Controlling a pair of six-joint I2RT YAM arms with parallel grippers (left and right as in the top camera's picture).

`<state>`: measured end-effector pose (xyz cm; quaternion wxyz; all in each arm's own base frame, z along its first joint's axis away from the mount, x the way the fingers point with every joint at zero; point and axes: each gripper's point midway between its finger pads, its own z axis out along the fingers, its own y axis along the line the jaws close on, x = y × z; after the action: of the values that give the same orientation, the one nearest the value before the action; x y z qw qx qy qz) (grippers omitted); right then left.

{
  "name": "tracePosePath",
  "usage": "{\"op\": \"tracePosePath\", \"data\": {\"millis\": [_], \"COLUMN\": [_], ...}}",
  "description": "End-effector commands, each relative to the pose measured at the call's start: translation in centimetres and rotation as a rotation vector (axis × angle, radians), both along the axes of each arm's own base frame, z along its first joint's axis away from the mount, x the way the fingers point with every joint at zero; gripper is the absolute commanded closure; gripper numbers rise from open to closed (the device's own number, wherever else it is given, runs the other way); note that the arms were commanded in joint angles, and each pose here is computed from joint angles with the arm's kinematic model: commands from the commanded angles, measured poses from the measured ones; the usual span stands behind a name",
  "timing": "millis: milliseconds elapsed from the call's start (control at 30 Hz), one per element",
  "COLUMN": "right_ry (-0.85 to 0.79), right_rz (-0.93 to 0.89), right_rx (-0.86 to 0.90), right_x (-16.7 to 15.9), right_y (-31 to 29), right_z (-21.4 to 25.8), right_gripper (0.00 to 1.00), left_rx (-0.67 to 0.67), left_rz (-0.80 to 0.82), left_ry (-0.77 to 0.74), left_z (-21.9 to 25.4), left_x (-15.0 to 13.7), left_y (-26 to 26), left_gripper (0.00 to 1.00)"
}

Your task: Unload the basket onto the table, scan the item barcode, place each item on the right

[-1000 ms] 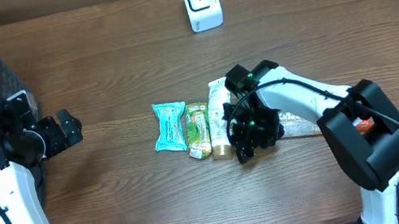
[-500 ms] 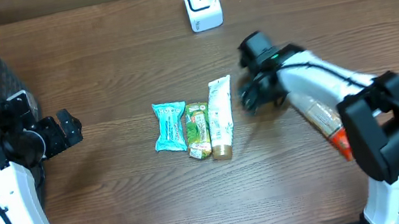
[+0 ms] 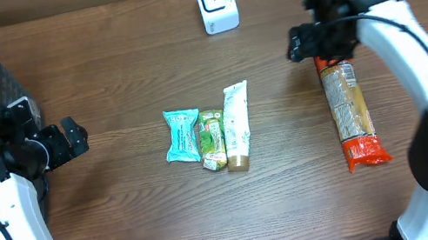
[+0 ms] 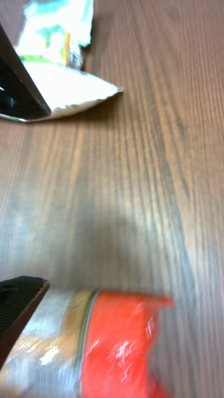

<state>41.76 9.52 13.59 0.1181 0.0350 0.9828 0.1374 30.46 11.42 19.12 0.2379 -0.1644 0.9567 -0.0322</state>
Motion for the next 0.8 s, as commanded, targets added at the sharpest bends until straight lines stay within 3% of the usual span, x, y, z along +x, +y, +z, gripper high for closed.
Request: {"op": "tracePosePath", "data": {"millis": [0, 133, 367, 767], "right_ry": [0.065, 0.151, 0.243, 0.317], "right_rz": [-0.177, -0.165, -0.306, -0.239], "right_rx": [-0.037, 0.029, 0.147, 0.263], "right_x": [-1.4, -3.6, -7.1, -12.6], "right_y": [-5.3, -7.8, -11.8, -9.0], "right_z": [0.3, -2.7, -8.0, -14.1], "right_gripper": [0.16, 0.16, 0.16, 0.18], "left_rx": [-0.005, -0.005, -0.005, -0.005], "left_rz": [0.023, 0.023, 0.023, 0.023], "left_ry": [-0.005, -0.005, -0.005, -0.005], "left_z": [0.2, 0.2, 0.2, 0.2], "left_x": [0.2, 0.2, 0.2, 0.1], "left_y": [0.3, 0.3, 0.3, 0.3], "left_gripper": [0.01, 0.00, 0.00, 0.00]}}
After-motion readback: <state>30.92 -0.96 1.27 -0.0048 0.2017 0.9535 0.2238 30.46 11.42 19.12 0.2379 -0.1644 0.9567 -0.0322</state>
